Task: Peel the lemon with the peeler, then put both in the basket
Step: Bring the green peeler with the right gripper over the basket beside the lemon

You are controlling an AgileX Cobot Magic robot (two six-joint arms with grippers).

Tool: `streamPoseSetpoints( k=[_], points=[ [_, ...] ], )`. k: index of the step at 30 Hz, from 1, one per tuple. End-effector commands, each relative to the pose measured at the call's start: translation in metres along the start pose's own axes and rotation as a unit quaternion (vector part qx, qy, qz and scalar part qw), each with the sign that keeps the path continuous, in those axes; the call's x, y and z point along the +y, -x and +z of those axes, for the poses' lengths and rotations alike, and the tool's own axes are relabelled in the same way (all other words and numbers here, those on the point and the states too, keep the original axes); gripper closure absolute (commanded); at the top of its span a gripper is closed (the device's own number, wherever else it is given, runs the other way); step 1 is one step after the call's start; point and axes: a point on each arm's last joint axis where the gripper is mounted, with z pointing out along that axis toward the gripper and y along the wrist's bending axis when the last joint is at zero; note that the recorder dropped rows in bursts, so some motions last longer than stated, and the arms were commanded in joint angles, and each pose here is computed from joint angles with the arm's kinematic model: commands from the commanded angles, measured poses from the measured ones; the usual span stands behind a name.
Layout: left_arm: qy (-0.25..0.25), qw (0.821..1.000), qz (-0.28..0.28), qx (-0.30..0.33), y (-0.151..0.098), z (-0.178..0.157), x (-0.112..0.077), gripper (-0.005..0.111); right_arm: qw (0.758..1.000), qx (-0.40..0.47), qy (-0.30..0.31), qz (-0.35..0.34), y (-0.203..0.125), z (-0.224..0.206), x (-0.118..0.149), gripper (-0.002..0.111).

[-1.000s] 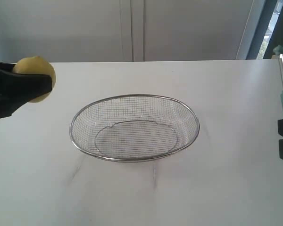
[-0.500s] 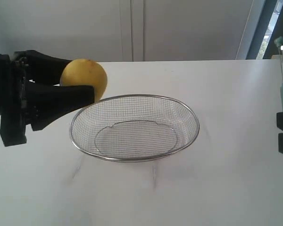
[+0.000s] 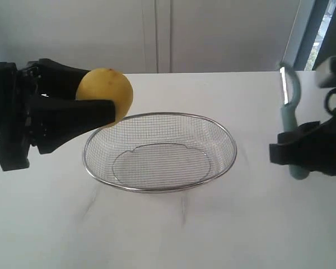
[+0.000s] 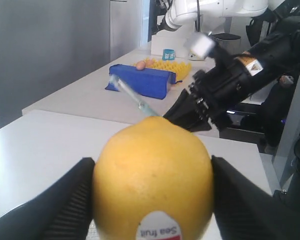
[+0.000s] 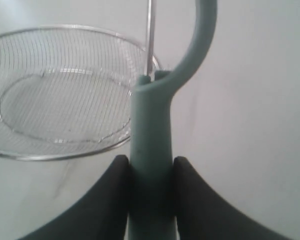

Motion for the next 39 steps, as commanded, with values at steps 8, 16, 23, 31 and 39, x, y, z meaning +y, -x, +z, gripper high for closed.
streamPoseSetpoints(
  k=[8,16,23,31,39],
  points=[
    [0.041,0.996,0.079,0.006,0.002,0.000,0.007,0.107,0.960,0.084,0.266,-0.017,0.013,0.039,0.049,0.108],
    [0.084,0.992,0.092,0.029,0.006,0.000,0.018,0.107,0.939,0.124,0.321,-0.010,0.029,0.072,0.069,0.108],
    [0.125,0.981,0.107,0.101,-0.002,0.015,0.019,0.107,0.922,0.153,0.353,-0.044,0.032,0.099,0.106,0.108],
    [0.210,0.953,0.113,0.185,-0.005,0.027,0.007,0.107,0.911,0.174,0.370,-0.050,0.027,0.103,0.116,0.108],
    [0.205,0.956,0.130,0.167,0.008,0.026,-0.007,0.107,0.911,0.174,0.370,-0.050,0.027,0.103,0.116,0.108]
  ],
)
